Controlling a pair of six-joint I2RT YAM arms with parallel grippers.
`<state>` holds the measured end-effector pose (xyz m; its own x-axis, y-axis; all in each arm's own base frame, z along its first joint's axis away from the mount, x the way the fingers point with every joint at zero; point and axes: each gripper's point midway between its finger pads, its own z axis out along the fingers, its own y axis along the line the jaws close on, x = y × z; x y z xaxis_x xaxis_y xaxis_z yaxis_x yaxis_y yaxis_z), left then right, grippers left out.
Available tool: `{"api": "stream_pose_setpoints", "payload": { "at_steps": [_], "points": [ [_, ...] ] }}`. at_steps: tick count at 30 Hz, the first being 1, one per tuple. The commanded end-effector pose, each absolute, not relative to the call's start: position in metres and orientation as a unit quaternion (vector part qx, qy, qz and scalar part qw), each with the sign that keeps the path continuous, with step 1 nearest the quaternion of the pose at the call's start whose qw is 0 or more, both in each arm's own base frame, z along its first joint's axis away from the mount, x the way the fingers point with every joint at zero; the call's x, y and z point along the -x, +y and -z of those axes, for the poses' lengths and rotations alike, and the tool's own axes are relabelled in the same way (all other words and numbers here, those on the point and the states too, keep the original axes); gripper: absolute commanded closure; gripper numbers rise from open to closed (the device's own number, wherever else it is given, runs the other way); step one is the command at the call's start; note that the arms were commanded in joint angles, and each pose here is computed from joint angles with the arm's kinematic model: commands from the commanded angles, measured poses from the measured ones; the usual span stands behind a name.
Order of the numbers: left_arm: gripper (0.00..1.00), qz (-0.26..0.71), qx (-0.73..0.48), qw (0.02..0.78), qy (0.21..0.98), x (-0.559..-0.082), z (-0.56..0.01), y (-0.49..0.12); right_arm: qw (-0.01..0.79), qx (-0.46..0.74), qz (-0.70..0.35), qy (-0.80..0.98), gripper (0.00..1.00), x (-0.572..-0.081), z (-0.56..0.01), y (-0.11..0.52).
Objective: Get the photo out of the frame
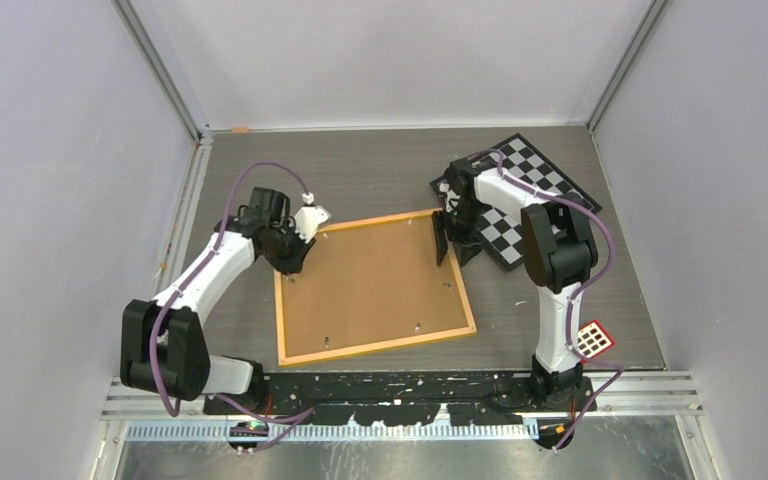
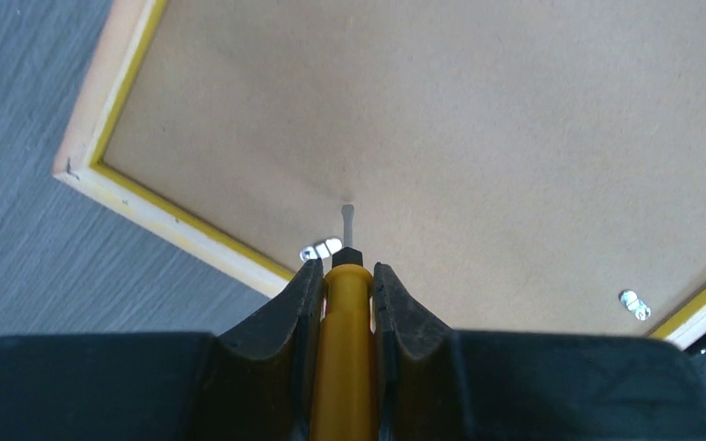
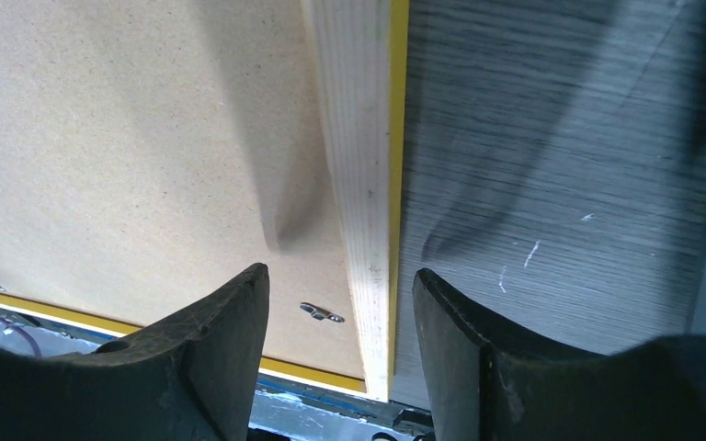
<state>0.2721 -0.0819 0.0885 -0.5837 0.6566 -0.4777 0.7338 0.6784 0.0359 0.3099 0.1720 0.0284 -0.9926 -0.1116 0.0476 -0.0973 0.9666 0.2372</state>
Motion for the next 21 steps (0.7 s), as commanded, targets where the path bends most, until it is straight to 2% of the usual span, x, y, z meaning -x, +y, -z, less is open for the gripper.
{"api": "stream_pose_setpoints", "payload": {
  "at_steps": [1,5,11,15,21],
  "points": [
    [1.0,0.099,-0.387,0.275,0.874,-0.294,-0.094,-0.096,0.027,-0.062,0.132,-0.989,0.37,-0.311,-0.034,0.179],
    [1.0,0.096,-0.398,0.274,0.87,-0.295,-0.104,-0.095,0.03,-0.063,0.126,-0.99,0.38,-0.311,-0.033,0.177],
    [1.0,0.12,-0.447,0.252,0.85,-0.267,-0.124,-0.089,0.042,-0.087,0.138,-0.986,0.37,-0.304,-0.037,0.178],
    [1.0,0.126,-0.461,0.205,0.854,-0.253,-0.115,-0.082,0.044,-0.096,0.137,-0.985,0.36,-0.303,-0.034,0.177],
    [1.0,0.093,-0.461,0.185,0.863,-0.263,-0.097,-0.07,0.047,-0.104,0.135,-0.984,0.35,-0.302,-0.032,0.18]
  ]
}}
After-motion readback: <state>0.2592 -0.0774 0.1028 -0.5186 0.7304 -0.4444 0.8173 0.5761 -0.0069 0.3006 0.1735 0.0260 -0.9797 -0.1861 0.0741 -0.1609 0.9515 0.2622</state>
